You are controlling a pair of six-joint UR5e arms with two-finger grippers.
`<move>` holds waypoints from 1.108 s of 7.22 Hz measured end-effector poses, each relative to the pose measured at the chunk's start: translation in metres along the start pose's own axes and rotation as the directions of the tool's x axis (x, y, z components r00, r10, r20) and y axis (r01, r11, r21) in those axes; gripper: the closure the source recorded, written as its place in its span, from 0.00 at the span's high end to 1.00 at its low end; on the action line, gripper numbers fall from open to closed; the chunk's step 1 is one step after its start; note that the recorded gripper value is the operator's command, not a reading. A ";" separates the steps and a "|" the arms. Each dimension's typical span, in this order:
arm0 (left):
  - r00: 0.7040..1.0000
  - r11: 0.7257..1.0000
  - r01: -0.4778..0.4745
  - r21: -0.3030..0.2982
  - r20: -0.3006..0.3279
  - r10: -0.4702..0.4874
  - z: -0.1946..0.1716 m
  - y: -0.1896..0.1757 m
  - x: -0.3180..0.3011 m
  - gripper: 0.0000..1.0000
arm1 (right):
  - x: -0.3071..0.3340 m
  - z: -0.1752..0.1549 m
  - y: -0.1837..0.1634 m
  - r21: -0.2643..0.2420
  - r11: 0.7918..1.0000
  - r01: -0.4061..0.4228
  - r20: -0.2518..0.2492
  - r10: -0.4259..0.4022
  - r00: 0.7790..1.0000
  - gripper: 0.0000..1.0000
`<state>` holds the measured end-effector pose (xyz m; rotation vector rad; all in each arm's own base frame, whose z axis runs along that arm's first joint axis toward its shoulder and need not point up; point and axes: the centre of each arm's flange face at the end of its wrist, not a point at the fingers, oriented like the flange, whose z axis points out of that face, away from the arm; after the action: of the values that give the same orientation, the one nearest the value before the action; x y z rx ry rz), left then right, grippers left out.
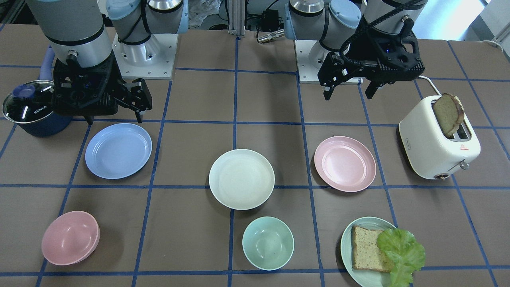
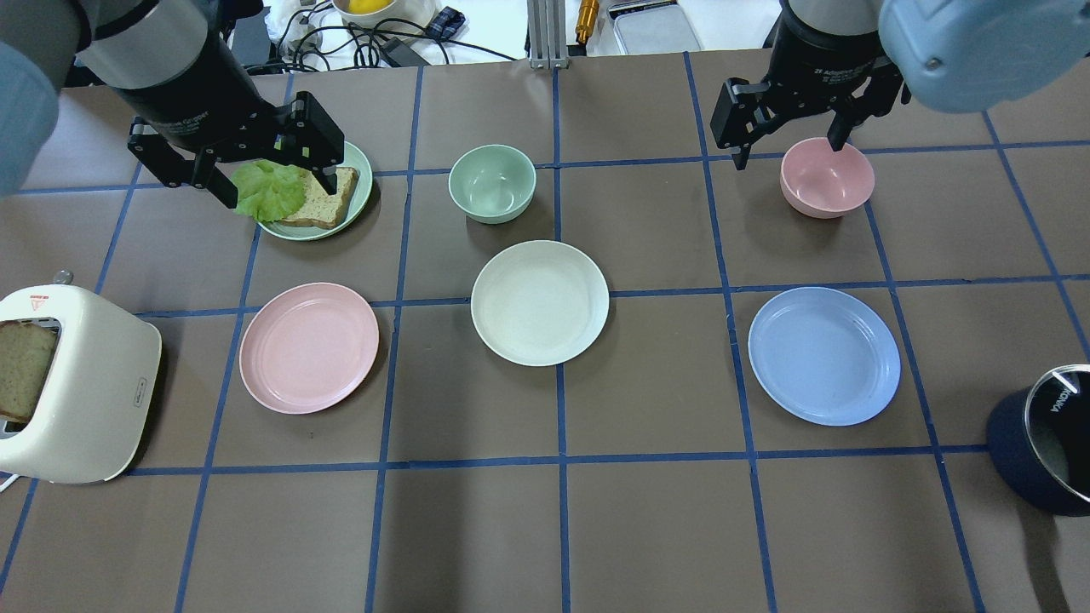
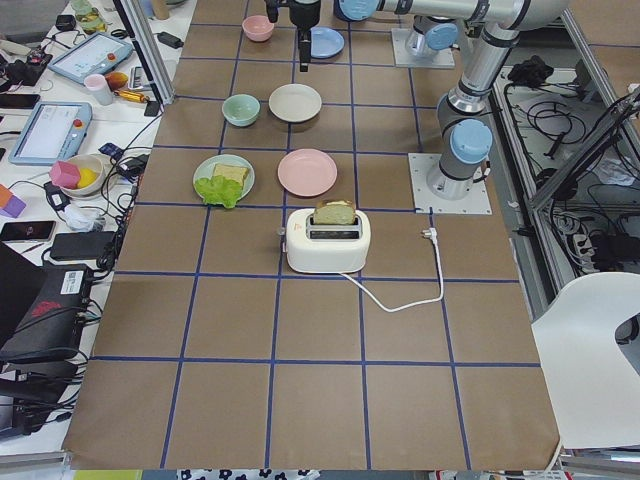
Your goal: Stack three plates with pink and blue
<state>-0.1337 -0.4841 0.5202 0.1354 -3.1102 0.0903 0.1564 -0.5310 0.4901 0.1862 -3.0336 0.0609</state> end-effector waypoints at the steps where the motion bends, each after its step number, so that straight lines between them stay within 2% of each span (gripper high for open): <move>1: 1.000 1.000 0.000 0.000 0.000 0.000 0.000 0.000 0.000 1.00 | 0.000 0.000 0.000 0.001 1.000 -0.001 -0.001 0.001 1.000 1.00; 8: 1.000 1.000 0.001 -0.006 0.000 -0.001 0.003 0.003 0.000 1.00 | 0.003 -0.001 -0.003 0.021 1.000 -0.005 -0.003 0.005 1.000 1.00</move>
<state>-0.1341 -0.4817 0.5175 0.1369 -3.1099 0.0807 0.1540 -0.5343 0.4916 0.1795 -3.0320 0.0933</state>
